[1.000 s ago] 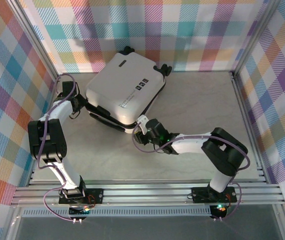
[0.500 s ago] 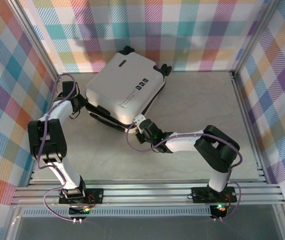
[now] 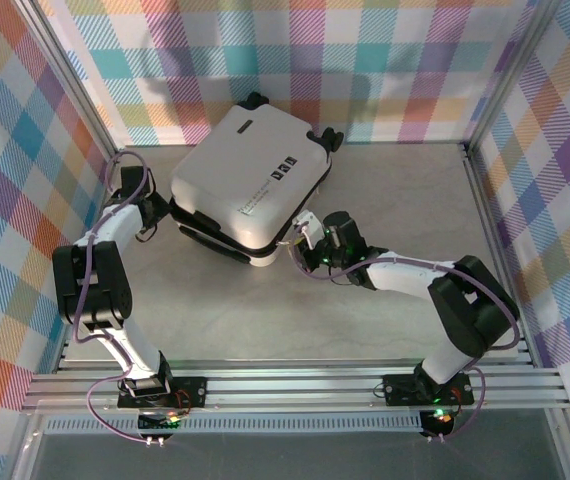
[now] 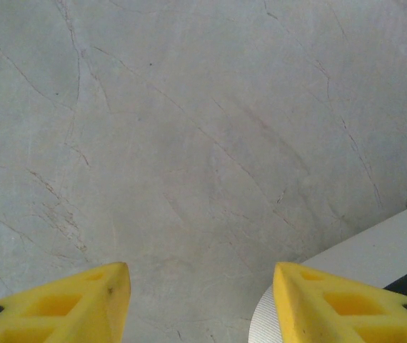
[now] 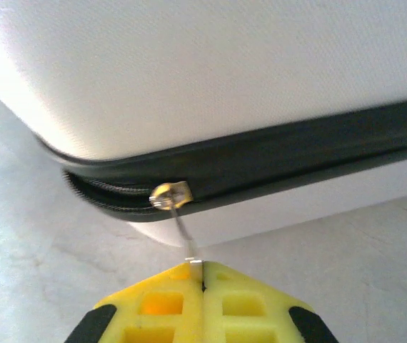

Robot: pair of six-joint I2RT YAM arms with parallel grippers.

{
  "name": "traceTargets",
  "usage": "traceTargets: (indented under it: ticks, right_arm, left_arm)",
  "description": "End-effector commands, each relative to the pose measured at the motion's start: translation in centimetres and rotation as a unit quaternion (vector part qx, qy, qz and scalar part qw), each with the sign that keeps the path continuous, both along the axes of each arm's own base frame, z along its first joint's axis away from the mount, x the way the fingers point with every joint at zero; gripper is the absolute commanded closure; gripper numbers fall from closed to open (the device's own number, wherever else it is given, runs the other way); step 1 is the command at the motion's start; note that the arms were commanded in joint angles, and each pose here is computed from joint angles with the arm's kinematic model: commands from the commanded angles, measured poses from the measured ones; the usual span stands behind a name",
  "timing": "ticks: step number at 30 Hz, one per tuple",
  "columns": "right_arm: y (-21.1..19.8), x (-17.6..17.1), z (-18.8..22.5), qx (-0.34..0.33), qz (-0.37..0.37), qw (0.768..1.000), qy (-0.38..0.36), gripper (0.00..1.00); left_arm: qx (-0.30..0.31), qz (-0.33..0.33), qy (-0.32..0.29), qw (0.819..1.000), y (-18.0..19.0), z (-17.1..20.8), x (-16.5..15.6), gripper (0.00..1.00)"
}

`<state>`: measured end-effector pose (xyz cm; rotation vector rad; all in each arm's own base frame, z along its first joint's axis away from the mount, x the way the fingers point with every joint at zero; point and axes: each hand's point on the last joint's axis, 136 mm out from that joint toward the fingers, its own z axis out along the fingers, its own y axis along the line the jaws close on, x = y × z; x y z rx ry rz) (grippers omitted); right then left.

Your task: Pack the luggage

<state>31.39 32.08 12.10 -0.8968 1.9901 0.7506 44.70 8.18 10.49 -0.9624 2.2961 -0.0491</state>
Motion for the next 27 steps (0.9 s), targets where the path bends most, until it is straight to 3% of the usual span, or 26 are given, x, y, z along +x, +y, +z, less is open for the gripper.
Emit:
traceTargets:
  ticks: [1, 7, 12, 18, 27]
  right_arm:
    - [1.3, -2.3, 1.1, 0.010, 0.079, 0.997, 0.006, 0.97]
    - [1.5, -2.2, 0.8, 0.007, 0.081, 0.997, 0.012, 0.96]
    - [0.6, -2.0, 1.1, -0.021, 0.075, 0.997, -0.019, 0.79]
    - [0.5, -1.1, 0.8, -0.041, 0.068, 0.997, -0.012, 0.69]
    - [-0.4, -0.7, 0.7, -0.049, 0.045, 0.998, -0.003, 0.65]
  left_arm:
    - [-0.006, 0.003, 0.031, 0.999, 0.1, -2.5, -1.1, 0.45]
    - [-0.017, -0.002, 0.031, 0.999, -0.3, -3.1, -1.2, 0.45]
    - [-0.006, -0.002, 0.032, 0.999, 0.0, -2.5, -1.6, 0.45]
    - [-0.007, -0.005, 0.026, 1.000, -0.1, -1.7, -1.4, 0.45]
    - [-0.005, -0.008, 0.023, 1.000, -0.2, -1.2, -1.7, 0.45]
